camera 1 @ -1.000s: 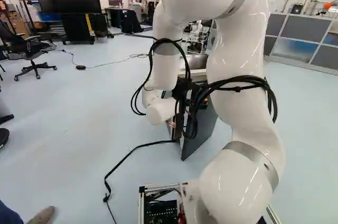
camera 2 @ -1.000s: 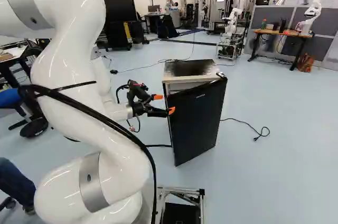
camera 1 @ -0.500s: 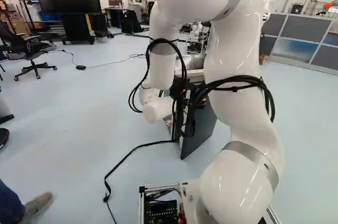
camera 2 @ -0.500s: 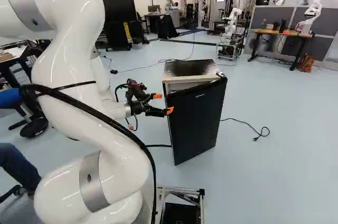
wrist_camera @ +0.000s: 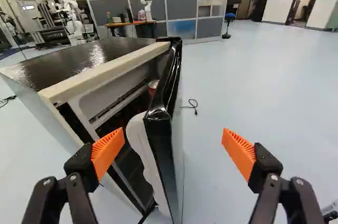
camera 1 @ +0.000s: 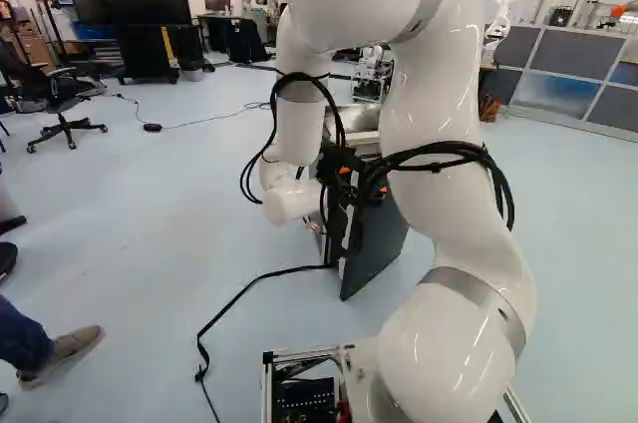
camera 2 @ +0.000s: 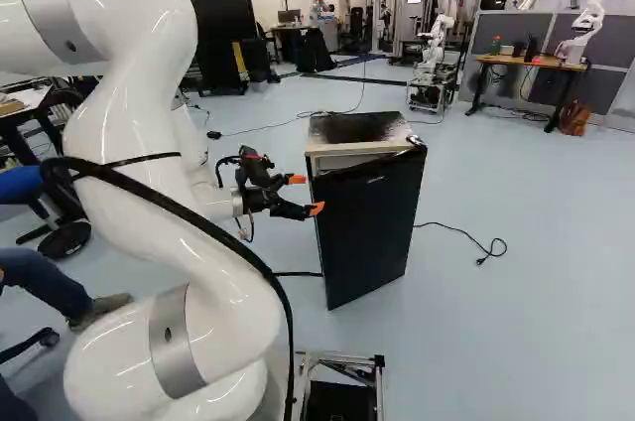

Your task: Grab a drink from the fridge

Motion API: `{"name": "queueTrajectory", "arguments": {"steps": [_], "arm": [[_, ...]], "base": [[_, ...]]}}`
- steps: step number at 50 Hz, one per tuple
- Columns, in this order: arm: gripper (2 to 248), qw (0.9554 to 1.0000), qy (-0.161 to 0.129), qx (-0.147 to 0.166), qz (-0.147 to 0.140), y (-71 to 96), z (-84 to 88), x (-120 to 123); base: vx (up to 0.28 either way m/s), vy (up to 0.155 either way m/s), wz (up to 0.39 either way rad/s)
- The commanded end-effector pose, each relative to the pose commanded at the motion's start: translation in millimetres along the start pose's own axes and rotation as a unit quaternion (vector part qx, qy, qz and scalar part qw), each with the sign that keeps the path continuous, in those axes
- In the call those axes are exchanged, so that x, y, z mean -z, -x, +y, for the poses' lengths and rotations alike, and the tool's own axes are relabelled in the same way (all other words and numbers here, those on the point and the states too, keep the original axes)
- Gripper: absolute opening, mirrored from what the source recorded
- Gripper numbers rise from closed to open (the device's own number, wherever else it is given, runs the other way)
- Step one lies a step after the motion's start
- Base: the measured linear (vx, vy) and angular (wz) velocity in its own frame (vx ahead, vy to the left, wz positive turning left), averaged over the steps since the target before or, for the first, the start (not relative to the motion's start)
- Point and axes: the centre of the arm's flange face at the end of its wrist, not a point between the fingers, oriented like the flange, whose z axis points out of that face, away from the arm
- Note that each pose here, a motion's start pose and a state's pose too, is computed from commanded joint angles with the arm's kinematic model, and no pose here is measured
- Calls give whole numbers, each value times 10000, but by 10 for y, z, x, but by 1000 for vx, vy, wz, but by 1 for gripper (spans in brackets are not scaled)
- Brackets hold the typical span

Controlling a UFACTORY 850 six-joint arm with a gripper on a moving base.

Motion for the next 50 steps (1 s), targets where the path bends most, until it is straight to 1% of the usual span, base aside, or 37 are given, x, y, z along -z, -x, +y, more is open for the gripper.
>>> {"name": "queueTrajectory", "arguments": {"steps": [11, 22, 34, 50], "arm": [[247, 9994, 298, -161, 5, -6, -58, -44], [247, 9977, 603, -323, 7, -13, -106, -89], [247, 9945, 928, -485, 5, -20, -142, -127], [247, 9892, 1331, -609, -5, -14, -90, -120]], "base": [[0, 0, 0], [0, 0, 0], [0, 0, 0], [0, 0, 0]]}}
